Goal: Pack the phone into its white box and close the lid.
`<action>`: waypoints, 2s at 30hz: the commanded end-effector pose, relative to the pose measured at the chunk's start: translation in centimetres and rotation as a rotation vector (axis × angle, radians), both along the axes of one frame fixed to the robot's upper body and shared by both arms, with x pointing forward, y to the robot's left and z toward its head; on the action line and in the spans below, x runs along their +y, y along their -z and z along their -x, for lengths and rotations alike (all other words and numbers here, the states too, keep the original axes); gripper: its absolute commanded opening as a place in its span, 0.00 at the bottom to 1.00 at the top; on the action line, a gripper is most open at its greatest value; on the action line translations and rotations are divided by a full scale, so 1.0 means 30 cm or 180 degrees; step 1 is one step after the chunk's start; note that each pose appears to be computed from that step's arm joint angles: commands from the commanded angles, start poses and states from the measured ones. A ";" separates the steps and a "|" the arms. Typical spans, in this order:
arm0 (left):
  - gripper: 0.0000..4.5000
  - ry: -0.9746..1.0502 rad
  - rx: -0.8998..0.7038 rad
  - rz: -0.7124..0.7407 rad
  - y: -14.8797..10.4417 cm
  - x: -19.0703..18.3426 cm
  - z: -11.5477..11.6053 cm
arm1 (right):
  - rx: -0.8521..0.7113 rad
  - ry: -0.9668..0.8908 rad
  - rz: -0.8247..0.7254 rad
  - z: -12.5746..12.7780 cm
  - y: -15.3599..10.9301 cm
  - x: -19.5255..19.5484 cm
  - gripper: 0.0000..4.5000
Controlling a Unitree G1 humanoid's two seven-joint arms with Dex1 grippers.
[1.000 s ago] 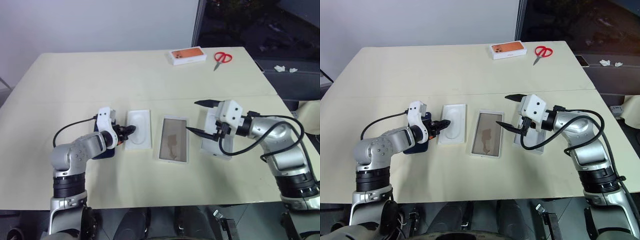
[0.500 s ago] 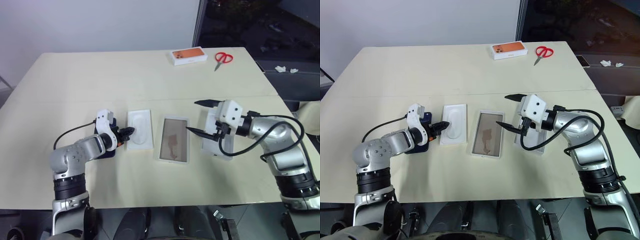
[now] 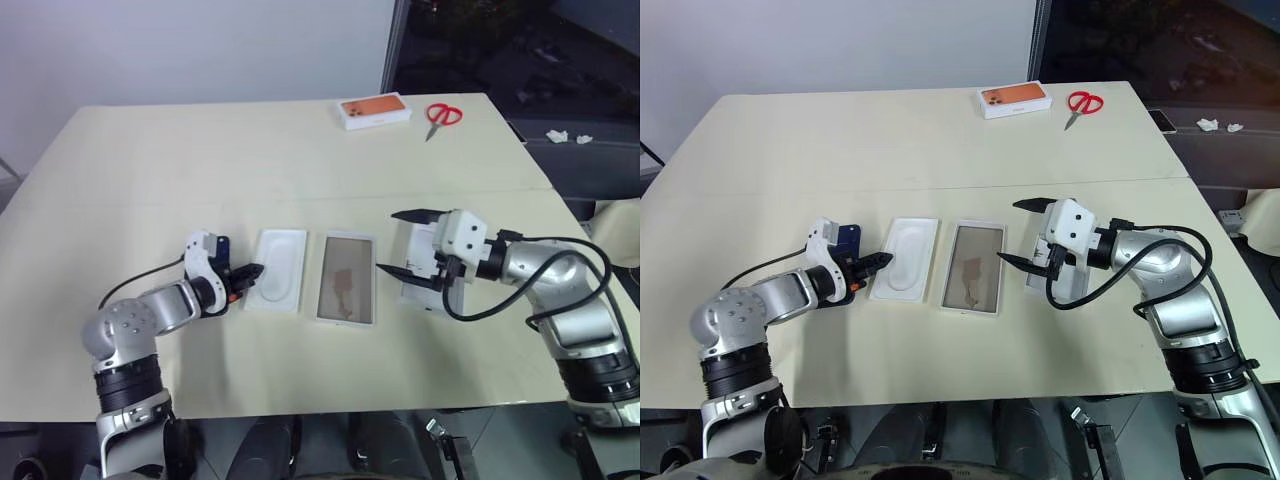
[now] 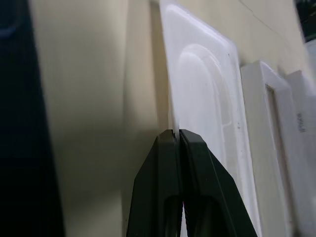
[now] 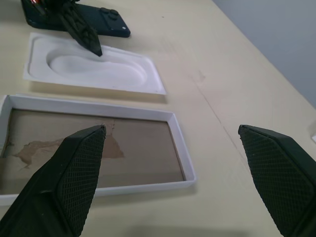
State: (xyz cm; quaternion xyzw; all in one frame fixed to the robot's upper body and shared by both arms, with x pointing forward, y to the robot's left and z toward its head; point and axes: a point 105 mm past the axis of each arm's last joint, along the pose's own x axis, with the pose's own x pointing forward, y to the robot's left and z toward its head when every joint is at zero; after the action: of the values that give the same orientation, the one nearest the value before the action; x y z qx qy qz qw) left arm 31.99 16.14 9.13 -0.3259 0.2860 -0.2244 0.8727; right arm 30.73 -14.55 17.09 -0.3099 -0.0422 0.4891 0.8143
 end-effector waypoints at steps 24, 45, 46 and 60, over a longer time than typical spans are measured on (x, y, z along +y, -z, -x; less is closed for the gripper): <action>0.01 0.0685 -0.0411 0.0061 -0.134 -0.337 -0.015 | 0.0471 -0.0153 -0.0158 0.069 0.029 -0.044 1.00; 0.77 0.0613 -0.0872 0.0236 -0.229 -0.185 -0.030 | 0.0286 -0.0149 -0.0453 0.031 -0.024 0.037 1.00; 0.77 0.0595 -0.0977 0.0210 -0.237 -0.166 -0.028 | 0.0271 -0.0143 -0.0496 0.025 -0.031 0.053 1.00; 0.78 0.0973 -0.2643 -0.0846 -0.311 0.057 0.083 | 0.0116 -0.0014 0.0327 -0.026 0.107 0.222 0.01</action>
State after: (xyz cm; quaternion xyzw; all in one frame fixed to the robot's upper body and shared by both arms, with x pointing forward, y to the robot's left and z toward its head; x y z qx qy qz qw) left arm 29.97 17.74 17.48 -0.0796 0.0160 -0.4105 0.9083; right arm 31.66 -8.02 13.91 -0.3201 -0.0005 0.4991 0.8052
